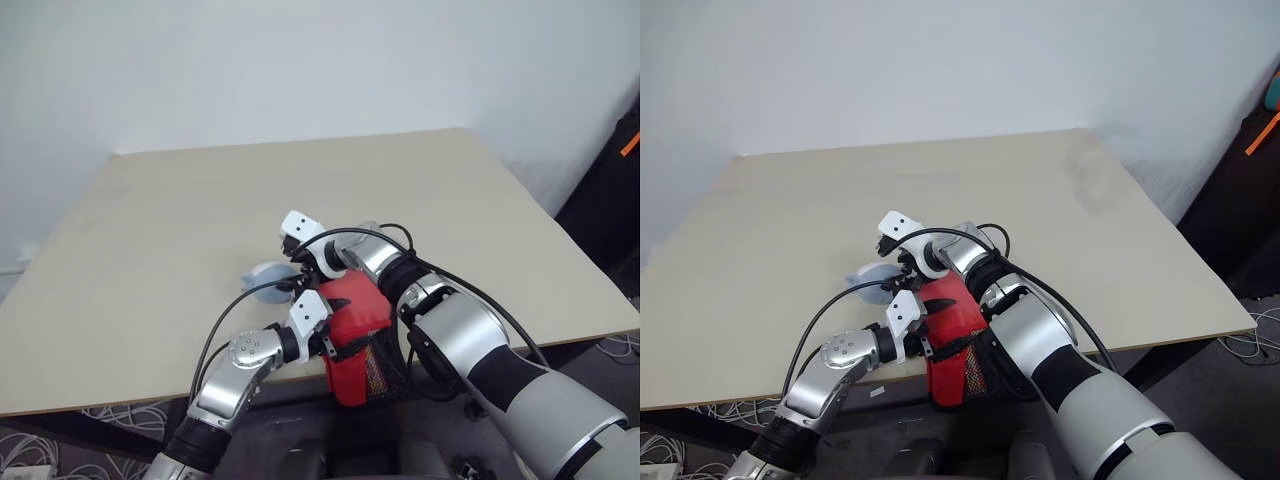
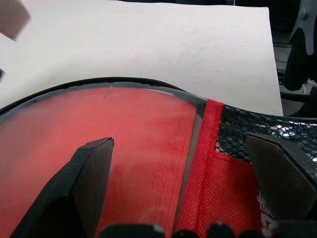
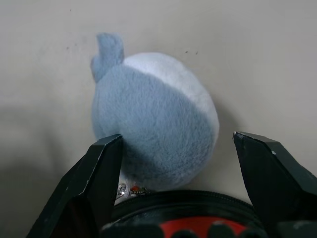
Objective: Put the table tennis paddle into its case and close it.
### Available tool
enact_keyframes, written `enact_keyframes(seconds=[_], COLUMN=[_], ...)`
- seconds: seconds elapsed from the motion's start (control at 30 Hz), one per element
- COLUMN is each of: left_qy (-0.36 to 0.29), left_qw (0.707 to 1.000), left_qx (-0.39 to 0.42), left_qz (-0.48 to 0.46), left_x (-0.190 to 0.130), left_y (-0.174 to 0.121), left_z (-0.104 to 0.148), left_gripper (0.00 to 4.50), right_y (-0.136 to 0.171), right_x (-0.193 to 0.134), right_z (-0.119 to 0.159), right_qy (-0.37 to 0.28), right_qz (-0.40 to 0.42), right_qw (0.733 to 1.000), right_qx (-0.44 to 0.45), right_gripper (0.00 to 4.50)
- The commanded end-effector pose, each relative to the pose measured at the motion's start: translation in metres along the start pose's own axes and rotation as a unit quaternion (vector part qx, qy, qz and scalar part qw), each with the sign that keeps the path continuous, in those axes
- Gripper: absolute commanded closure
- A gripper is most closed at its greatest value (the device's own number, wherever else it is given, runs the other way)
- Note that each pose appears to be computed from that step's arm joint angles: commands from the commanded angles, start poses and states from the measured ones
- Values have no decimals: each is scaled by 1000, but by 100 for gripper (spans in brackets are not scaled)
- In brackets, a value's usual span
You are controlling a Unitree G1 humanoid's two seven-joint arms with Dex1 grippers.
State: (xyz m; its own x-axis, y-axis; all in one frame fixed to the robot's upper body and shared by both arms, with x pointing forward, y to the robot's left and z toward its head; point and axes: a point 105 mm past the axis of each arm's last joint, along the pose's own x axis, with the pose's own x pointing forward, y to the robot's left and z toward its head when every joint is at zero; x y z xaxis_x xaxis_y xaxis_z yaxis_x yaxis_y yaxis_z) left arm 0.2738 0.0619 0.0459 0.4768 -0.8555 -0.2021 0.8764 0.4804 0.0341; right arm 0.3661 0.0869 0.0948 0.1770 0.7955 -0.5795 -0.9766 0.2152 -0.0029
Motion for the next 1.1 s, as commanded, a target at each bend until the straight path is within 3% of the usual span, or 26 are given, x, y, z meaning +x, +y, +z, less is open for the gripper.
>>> enact_keyframes(seconds=[0.03, 0.1, 0.2, 0.5, 0.77, 0.87, 1.1], left_qy=[21, 24, 37, 48, 52, 54, 51], left_qw=[1000, 1000, 999, 999, 998, 997, 996], left_qx=[-1, -3, -9, -8, -23, -29, -32], left_qz=[3, 4, 11, 21, 32, 43, 59], left_x=[-4, -4, -6, -5, -7, -10, -13], left_y=[-1, -1, 2, 8, 13, 17, 25], left_z=[-9, -10, -17, -20, -21, -21, -18], left_gripper=[5, 5, 0, 0, 0, 62, 306], right_y=[31, 34, 39, 40, 27, 18, 9], right_x=[22, 23, 24, 23, 19, 14, 9], right_z=[16, 15, 16, 16, 24, 32, 36], right_qy=[-17, -17, -19, -24, -46, -65, -76], right_qz=[47, 53, 69, 77, 35, 12, -10], right_qw=[998, 998, 997, 997, 998, 997, 995], right_qx=[-24, -26, -25, -10, 20, 43, 63], right_gripper=[68, 68, 126, 434, 448, 450, 450])
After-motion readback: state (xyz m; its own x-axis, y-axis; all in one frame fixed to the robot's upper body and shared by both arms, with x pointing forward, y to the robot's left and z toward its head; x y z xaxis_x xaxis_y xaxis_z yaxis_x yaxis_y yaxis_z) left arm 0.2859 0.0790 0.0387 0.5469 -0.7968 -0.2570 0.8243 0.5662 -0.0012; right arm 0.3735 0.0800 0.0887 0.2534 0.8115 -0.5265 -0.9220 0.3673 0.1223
